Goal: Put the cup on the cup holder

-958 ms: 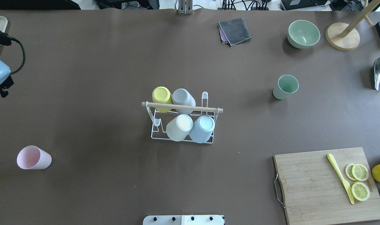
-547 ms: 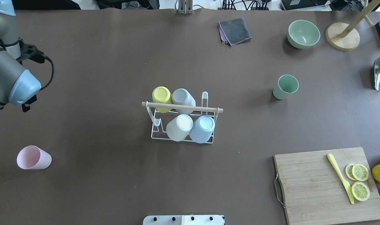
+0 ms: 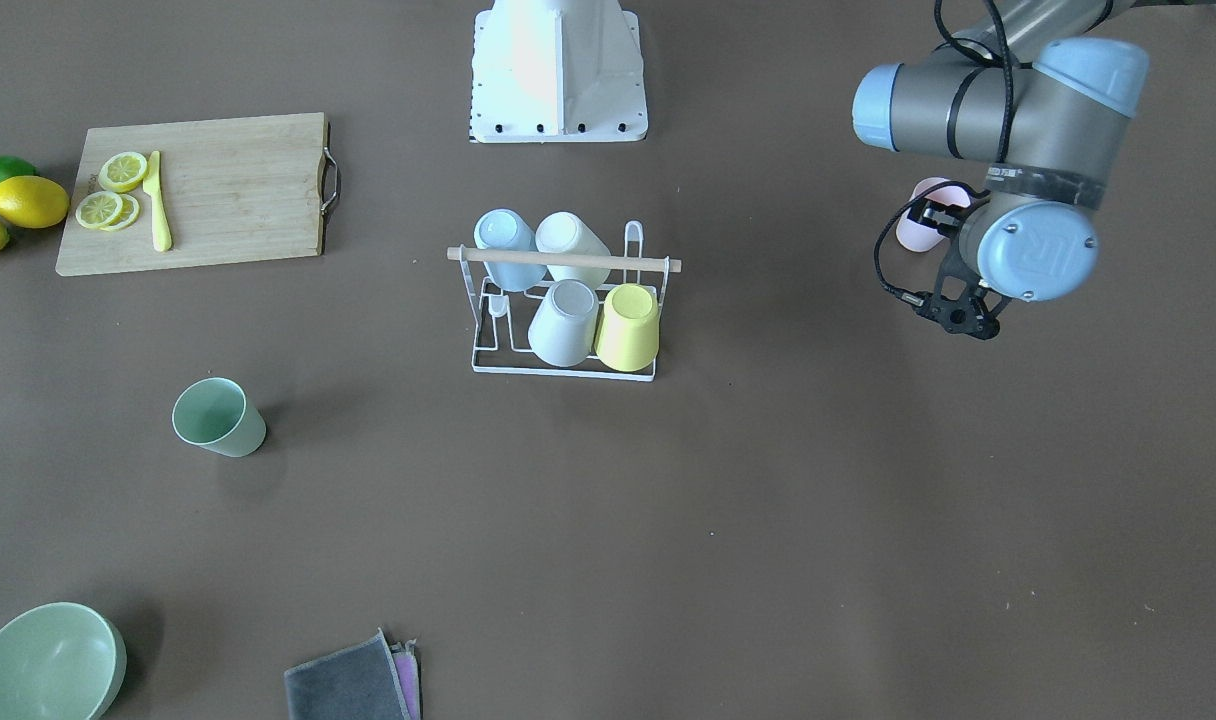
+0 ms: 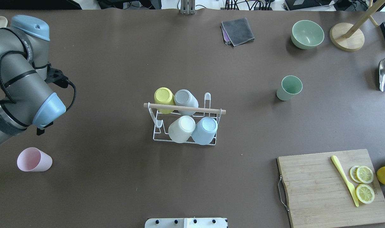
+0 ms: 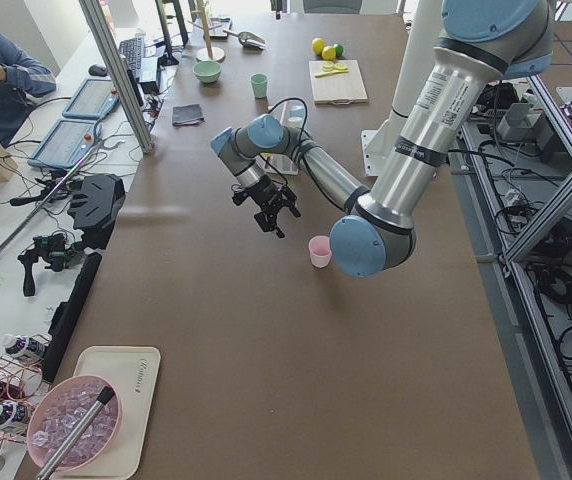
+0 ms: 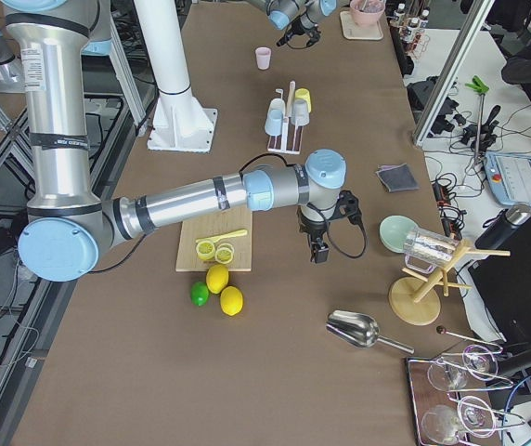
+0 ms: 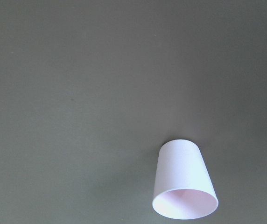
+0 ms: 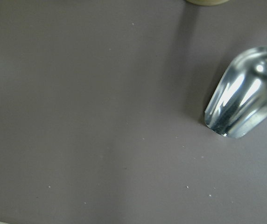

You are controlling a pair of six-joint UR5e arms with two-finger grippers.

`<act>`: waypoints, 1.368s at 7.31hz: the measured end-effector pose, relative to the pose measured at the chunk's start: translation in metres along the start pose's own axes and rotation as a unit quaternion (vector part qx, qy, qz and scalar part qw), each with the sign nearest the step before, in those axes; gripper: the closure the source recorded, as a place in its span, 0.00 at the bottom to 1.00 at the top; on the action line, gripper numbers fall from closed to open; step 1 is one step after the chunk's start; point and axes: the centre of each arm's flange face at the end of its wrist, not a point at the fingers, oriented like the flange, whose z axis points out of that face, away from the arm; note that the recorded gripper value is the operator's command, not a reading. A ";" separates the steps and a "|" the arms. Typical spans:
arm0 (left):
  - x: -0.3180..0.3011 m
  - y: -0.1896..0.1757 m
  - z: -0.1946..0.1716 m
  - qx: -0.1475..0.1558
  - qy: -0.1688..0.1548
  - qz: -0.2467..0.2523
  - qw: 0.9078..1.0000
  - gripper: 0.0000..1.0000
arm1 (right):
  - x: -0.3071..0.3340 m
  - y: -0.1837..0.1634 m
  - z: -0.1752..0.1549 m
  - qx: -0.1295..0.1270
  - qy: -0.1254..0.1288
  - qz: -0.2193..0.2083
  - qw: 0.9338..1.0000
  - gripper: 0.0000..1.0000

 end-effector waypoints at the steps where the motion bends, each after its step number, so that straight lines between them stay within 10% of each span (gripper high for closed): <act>1: 0.022 -0.007 0.015 -0.021 -0.010 0.015 1.000 0.02 | -0.033 -0.025 0.006 -0.002 -0.007 -0.008 1.000 0.00; 5: 0.067 -0.020 0.060 -0.084 -0.108 0.061 0.989 0.02 | -0.152 -0.129 0.030 -0.010 -0.012 0.031 0.999 0.00; 10: 0.079 -0.031 0.075 -0.115 -0.152 0.070 0.979 0.02 | -0.171 -0.284 0.087 -0.084 0.002 0.066 0.994 0.00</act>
